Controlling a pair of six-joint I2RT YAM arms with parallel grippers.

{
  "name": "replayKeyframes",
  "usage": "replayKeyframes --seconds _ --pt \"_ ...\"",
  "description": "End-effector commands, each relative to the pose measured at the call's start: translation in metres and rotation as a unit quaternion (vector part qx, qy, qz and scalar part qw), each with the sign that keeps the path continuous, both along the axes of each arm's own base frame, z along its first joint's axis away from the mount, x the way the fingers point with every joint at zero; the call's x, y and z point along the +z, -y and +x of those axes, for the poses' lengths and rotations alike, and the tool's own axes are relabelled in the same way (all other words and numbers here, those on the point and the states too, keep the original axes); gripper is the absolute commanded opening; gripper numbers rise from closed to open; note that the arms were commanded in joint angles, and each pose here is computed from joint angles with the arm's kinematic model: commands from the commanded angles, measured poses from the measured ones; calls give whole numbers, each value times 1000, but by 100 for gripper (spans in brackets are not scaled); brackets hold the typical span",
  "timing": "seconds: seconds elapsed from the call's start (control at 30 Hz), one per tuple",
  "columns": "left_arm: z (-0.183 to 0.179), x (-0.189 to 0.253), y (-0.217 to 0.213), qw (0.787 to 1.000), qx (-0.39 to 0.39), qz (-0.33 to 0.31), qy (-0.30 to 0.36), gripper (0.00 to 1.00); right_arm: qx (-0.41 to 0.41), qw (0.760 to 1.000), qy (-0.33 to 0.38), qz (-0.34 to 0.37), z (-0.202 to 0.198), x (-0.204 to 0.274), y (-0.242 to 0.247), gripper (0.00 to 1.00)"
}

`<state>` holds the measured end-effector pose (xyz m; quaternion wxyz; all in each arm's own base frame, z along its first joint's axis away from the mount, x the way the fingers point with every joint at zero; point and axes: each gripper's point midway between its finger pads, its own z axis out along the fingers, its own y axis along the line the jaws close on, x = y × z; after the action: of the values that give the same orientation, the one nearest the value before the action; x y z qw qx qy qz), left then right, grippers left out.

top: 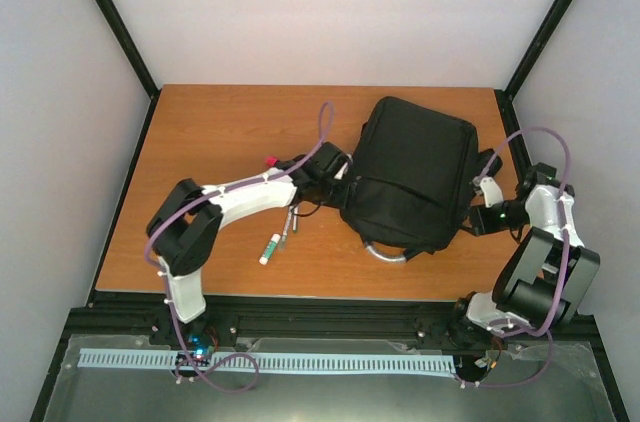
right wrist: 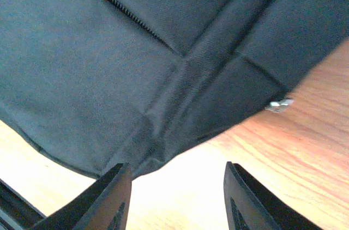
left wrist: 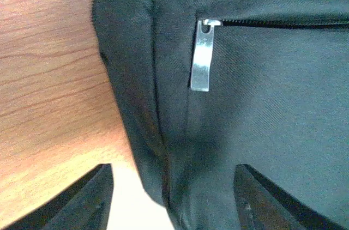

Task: Pack the student bag
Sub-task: Adjust the student bag at the center of the board.

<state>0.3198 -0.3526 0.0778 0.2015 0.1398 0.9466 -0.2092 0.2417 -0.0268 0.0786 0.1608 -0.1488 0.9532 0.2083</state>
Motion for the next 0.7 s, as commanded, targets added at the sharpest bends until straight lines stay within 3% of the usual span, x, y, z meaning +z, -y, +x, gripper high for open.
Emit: replayKeyframes --seconds 0.0,0.03,0.07,0.43,0.53,0.57,0.67 --pt "-5 45 -28 999 -9 12 52 75 5 999 38 -17 3 40 11 50" --pt "-8 49 -36 998 -6 19 58 93 4 999 49 -18 6 49 11 52" --pt "-12 57 -47 997 5 26 67 99 4 998 63 -14 11 60 10 53" --pt "-39 95 -136 981 37 145 126 100 -21 979 201 -3 66 195 19 66" --pt "-50 98 -141 983 28 127 132 100 -48 966 252 -32 84 234 32 80" --pt "-52 100 -141 984 31 112 134 100 -54 960 271 -39 88 247 34 96" --pt "-50 107 -171 974 116 114 155 100 -68 944 320 -40 97 282 36 100"
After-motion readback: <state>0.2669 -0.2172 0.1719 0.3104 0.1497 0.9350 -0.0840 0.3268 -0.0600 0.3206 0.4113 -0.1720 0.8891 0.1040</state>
